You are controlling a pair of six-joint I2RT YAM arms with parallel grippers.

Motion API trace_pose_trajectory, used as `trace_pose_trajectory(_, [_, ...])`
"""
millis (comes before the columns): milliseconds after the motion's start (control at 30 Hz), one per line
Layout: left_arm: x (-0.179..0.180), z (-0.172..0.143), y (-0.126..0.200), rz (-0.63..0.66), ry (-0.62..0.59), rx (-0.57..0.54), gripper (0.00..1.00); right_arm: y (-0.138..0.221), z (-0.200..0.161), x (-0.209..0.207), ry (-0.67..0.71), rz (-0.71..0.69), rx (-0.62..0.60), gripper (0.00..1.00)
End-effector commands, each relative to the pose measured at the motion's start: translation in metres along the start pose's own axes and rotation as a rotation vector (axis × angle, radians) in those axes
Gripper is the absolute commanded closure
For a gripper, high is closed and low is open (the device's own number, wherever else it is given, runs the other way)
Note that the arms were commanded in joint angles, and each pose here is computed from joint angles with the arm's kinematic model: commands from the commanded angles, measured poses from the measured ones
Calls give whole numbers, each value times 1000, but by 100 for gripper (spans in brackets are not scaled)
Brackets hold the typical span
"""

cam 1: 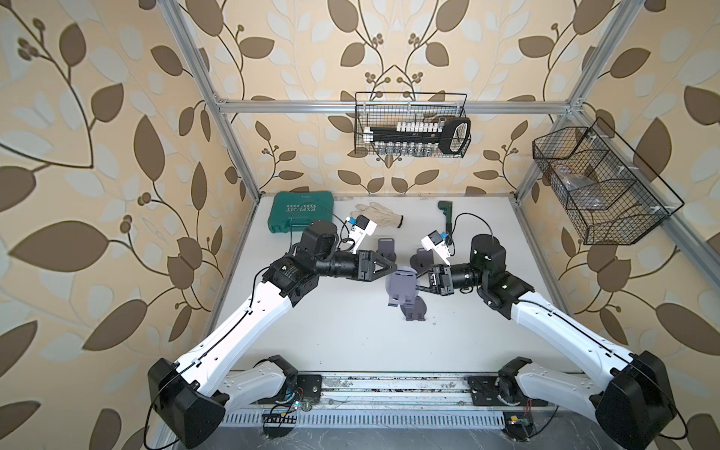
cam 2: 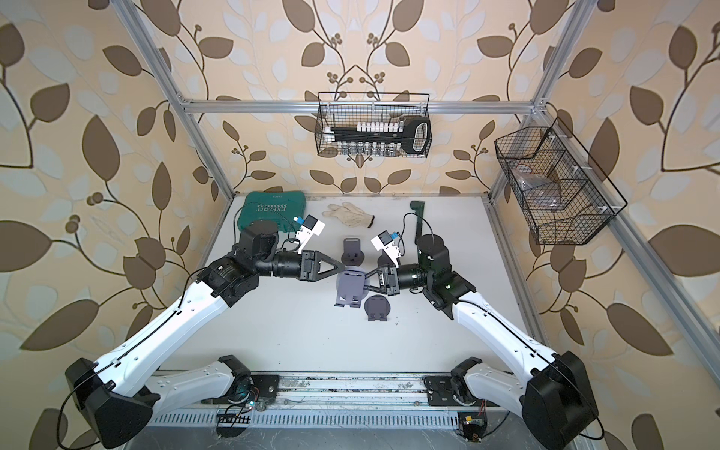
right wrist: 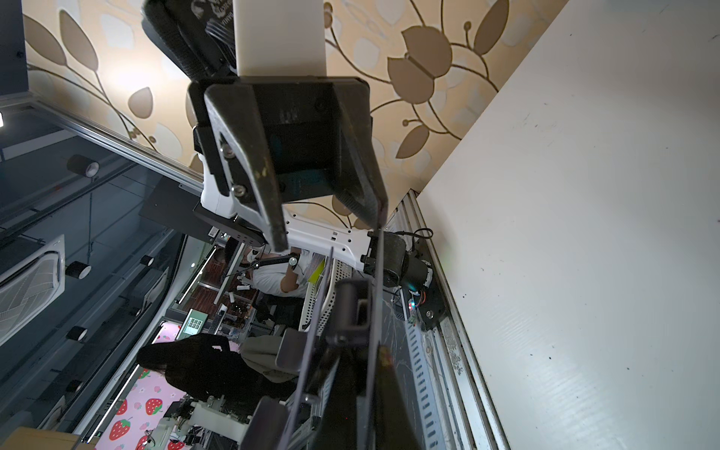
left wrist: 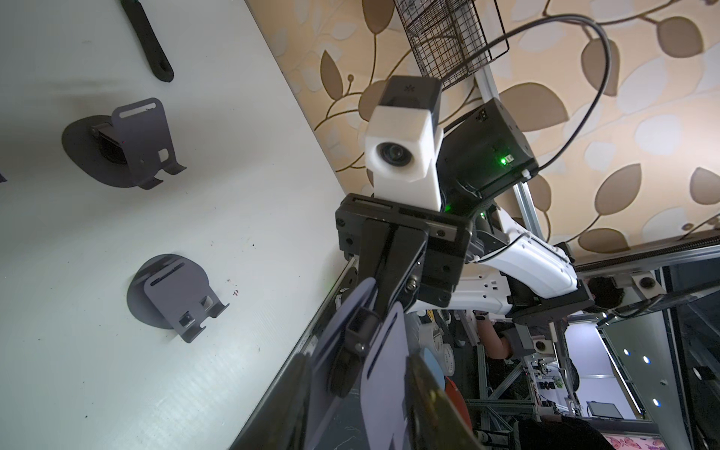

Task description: Open the phone stand

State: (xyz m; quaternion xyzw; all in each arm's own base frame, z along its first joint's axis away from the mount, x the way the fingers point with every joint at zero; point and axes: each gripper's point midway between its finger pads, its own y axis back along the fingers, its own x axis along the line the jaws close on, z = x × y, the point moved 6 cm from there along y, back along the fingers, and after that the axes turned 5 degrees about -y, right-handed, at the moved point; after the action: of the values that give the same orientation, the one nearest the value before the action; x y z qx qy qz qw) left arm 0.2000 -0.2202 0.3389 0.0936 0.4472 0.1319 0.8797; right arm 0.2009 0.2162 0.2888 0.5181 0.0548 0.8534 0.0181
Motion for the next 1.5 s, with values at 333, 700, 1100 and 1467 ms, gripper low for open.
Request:
trace_pose_trajectory(333, [-16, -10, -1, -111, -56, 38, 67, -4, 14, 8, 39, 30, 3, 100])
trace_pose_trajectory(700, [-15, -15, -20, -200, -55, 141, 77, -9, 18, 4, 24, 32, 20, 100])
trace_pose_trajectory(1100, [-52, -3, -4, -318, -198, 74, 100, -18, 9, -31, -139, -11, 65, 100])
trace_pose_trajectory(1467, [-115, 40, 31, -300, -489, -99, 100, -36, -30, -104, -412, -87, 174, 100])
